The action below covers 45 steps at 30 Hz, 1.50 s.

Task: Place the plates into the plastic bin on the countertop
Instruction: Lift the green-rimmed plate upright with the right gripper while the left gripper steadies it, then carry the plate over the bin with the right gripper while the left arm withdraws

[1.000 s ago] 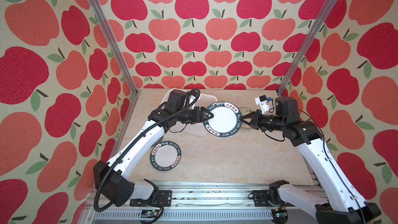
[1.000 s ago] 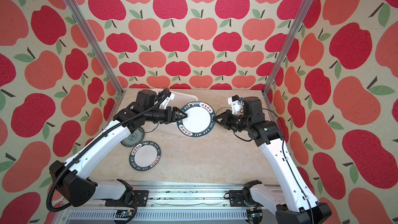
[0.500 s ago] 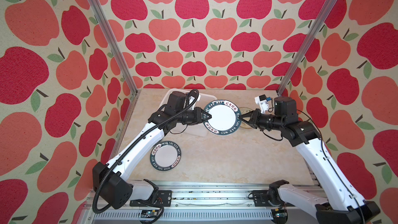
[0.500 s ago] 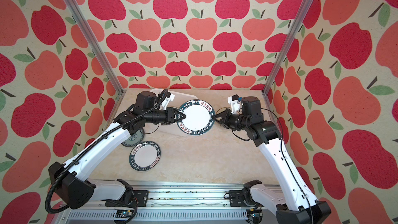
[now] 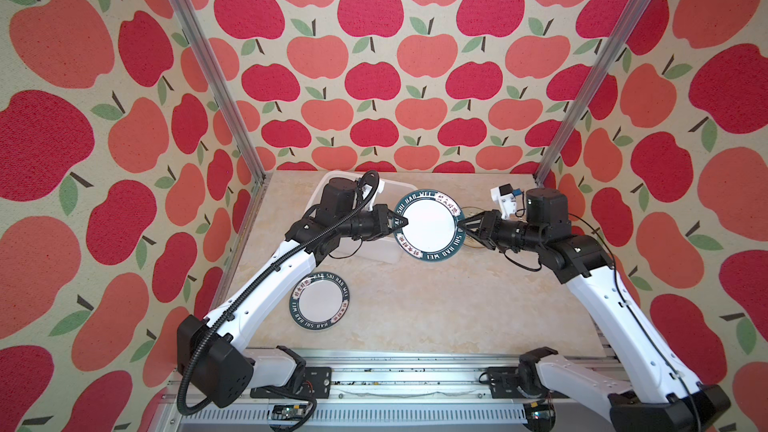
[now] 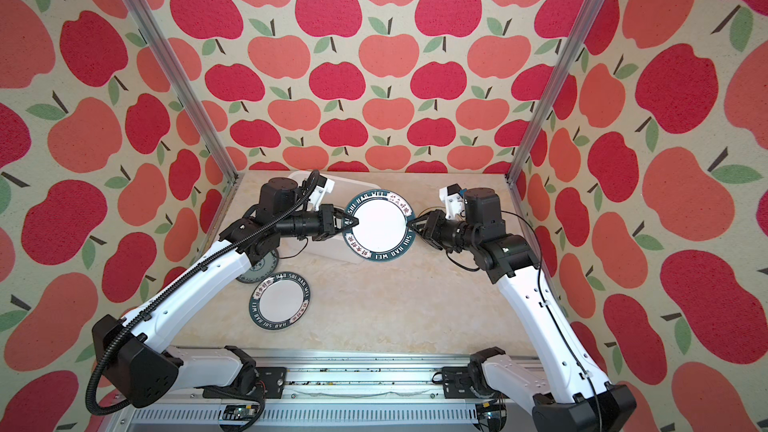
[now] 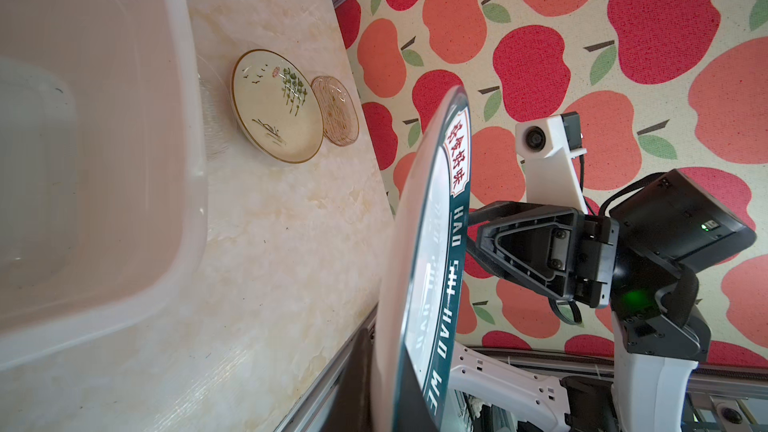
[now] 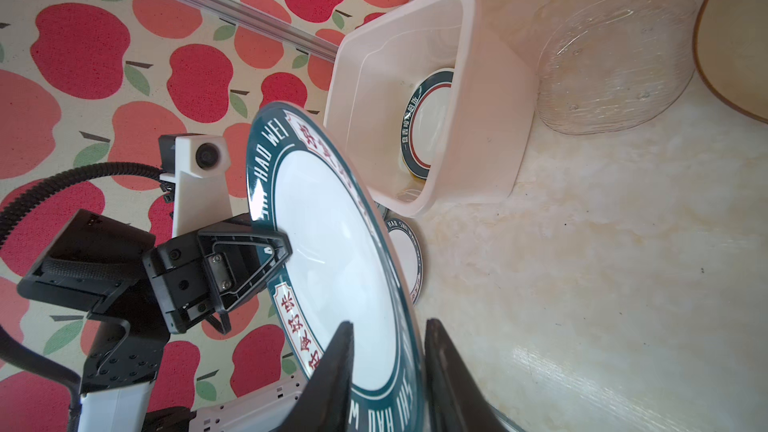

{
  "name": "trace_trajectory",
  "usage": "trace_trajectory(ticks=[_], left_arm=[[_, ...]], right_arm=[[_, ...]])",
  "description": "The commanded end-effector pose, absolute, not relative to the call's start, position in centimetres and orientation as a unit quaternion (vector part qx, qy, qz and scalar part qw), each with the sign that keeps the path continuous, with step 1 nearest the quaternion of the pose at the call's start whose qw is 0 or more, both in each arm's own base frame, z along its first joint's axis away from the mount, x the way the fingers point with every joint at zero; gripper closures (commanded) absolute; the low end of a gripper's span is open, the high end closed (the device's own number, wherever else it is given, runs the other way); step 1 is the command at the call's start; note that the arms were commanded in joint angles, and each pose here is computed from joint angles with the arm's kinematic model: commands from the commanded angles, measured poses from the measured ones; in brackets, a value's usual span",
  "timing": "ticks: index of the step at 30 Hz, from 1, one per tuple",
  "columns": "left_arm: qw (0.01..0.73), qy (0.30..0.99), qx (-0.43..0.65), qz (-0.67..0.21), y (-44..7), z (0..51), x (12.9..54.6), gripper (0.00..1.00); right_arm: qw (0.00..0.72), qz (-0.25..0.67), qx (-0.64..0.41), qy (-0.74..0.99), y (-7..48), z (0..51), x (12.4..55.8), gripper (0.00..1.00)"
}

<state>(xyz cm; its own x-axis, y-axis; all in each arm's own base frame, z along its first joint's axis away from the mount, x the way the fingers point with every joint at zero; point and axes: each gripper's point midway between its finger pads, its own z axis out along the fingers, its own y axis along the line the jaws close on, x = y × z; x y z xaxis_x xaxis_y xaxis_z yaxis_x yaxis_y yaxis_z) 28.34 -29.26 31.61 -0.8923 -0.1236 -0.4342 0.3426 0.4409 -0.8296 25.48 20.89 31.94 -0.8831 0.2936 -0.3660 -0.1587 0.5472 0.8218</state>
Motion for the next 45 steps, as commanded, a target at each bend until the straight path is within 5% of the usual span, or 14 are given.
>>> trace_trajectory(ticks=[1,9,25,29,35,45], left_arm=[[0.234,0.796,0.071,-0.553,-29.8,33.3,28.0,1.00],[0.231,0.784,0.050,-0.574,-30.2,33.7,28.5,1.00],[0.245,0.791,0.014,-0.561,-29.4,32.8,29.1,1.00],[0.262,0.785,0.020,-0.561,-29.0,33.5,28.8,0.81],[0.309,0.796,0.063,-0.516,-27.4,34.5,27.7,0.30],[0.473,0.778,0.137,-0.390,-20.7,38.2,25.1,0.01]], right_arm=[[0.245,0.498,0.023,0.832,21.8,32.7,25.5,0.60],[0.230,0.504,0.020,0.832,23.1,31.1,25.6,0.57],[0.250,0.499,0.014,0.830,24.0,32.3,25.8,1.00],[0.257,0.495,0.020,0.830,24.0,32.9,26.1,1.00],[0.274,0.482,0.040,0.832,23.8,34.5,27.3,1.00],[0.285,0.455,0.058,0.842,26.3,36.0,30.5,1.00]])
